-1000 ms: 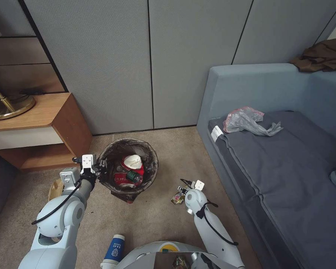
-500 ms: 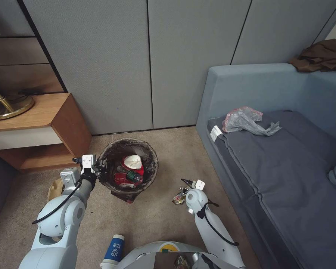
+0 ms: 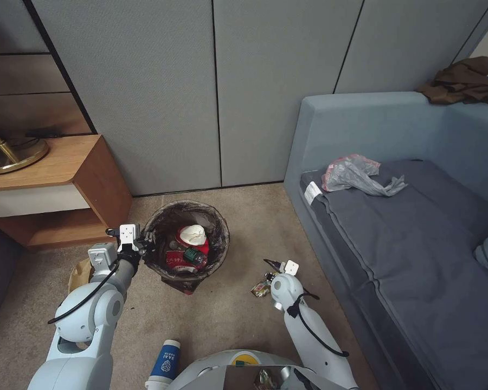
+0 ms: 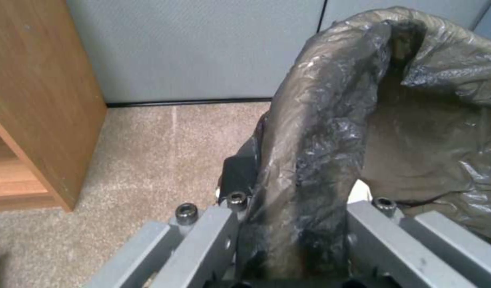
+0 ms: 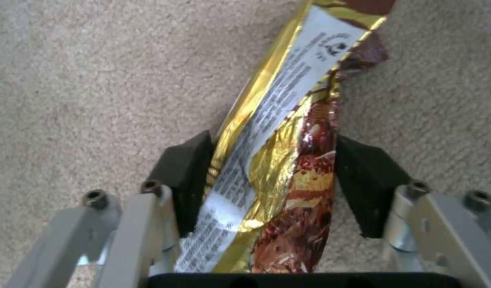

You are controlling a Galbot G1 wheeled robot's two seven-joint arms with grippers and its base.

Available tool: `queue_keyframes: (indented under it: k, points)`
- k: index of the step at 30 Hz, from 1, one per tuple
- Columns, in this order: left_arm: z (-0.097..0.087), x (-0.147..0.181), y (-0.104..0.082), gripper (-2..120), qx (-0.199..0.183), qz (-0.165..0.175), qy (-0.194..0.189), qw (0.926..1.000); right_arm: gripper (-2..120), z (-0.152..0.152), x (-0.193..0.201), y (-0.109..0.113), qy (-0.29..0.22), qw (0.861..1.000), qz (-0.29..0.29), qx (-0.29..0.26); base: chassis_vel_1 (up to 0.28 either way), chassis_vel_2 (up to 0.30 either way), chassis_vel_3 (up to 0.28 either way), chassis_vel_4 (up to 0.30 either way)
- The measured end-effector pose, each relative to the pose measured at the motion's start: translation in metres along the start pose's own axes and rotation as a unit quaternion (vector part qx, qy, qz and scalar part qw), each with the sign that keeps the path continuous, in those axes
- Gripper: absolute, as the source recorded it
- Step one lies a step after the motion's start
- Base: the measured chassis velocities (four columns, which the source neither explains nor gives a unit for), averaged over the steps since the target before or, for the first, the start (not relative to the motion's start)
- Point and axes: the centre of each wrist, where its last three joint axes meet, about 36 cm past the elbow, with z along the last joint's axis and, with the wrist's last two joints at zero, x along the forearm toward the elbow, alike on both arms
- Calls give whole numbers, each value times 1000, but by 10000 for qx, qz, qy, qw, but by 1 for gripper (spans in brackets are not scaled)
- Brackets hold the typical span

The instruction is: Pick up the trash bin, then pick up the garbage from the floor and place it into the trash bin.

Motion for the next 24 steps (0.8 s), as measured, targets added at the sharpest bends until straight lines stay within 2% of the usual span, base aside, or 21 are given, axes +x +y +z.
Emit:
queue_keyframes:
  k: [3,5,7,9,14,16,17,18,24]
  points:
    - [0,0,0,5,1,0,4,10000,47,0,0,0,-2,10000,7,8,0,0,0,0]
    - [0,-1,0,5,1,-1,5,10000,39,0,0,0,-13,10000,22,19,0,0,0,0]
    - [0,-1,0,5,2,0,4,10000,37,0,0,0,-16,10000,23,21,0,0,0,0]
    - [0,-1,0,5,3,0,1,10000,28,-2,1,0,-33,10000,32,29,0,0,0,0]
    - [1,-1,0,5,2,2,5,10000,17,-3,1,-1,-44,10000,42,36,0,0,0,0]
    - [0,-1,0,5,-7,3,3,10000,5,-3,1,-2,-46,10000,50,32,0,0,0,0]
    - [0,-1,0,5,-7,3,3,10000,5,-3,1,-2,-46,10000,50,32,0,0,0,0]
    - [0,-1,0,5,-12,4,2,10000,0,-3,1,-2,-48,10000,47,29,0,0,0,0]
    - [0,0,0,5,-15,11,3,10000,0,-4,2,-3,-60,10000,38,36,0,0,0,0]
